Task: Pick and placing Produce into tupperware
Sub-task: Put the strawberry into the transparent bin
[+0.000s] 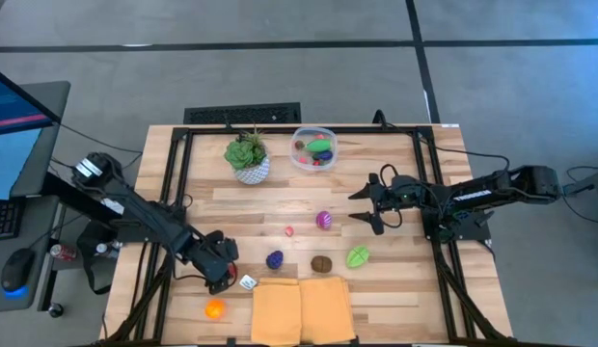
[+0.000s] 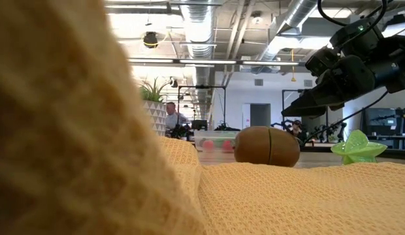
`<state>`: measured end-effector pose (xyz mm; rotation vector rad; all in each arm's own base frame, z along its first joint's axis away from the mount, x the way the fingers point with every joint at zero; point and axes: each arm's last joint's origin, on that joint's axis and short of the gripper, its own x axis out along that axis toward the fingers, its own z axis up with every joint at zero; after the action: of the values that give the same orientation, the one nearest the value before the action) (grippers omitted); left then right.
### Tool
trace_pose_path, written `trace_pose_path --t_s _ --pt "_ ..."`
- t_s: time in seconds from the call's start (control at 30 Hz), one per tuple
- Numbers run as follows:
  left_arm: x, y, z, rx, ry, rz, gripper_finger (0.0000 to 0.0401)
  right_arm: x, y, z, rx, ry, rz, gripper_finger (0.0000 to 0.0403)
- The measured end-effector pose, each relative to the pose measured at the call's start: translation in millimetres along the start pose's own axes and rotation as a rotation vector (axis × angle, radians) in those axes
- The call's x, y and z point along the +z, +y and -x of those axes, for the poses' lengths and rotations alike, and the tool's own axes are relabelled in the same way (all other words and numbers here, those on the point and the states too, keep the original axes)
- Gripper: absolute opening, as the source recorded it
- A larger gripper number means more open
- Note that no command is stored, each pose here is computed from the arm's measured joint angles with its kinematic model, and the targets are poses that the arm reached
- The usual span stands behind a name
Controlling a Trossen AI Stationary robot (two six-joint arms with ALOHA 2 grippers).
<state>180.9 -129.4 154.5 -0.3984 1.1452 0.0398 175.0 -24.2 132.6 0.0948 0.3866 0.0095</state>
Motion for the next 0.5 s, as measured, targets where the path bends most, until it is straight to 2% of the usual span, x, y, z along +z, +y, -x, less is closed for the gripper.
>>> trace_pose_path --t_s 0.27,0.5 --pt "-6 -2 -26 0.049 0.075 -0.010 0.0233 0 0 0 0.000 0.004 -0.001 0.0315" --pt "-6 -3 -23 0.037 0.056 -0.001 0.0233 0 0 0 0.000 0.003 -0.002 0.0315"
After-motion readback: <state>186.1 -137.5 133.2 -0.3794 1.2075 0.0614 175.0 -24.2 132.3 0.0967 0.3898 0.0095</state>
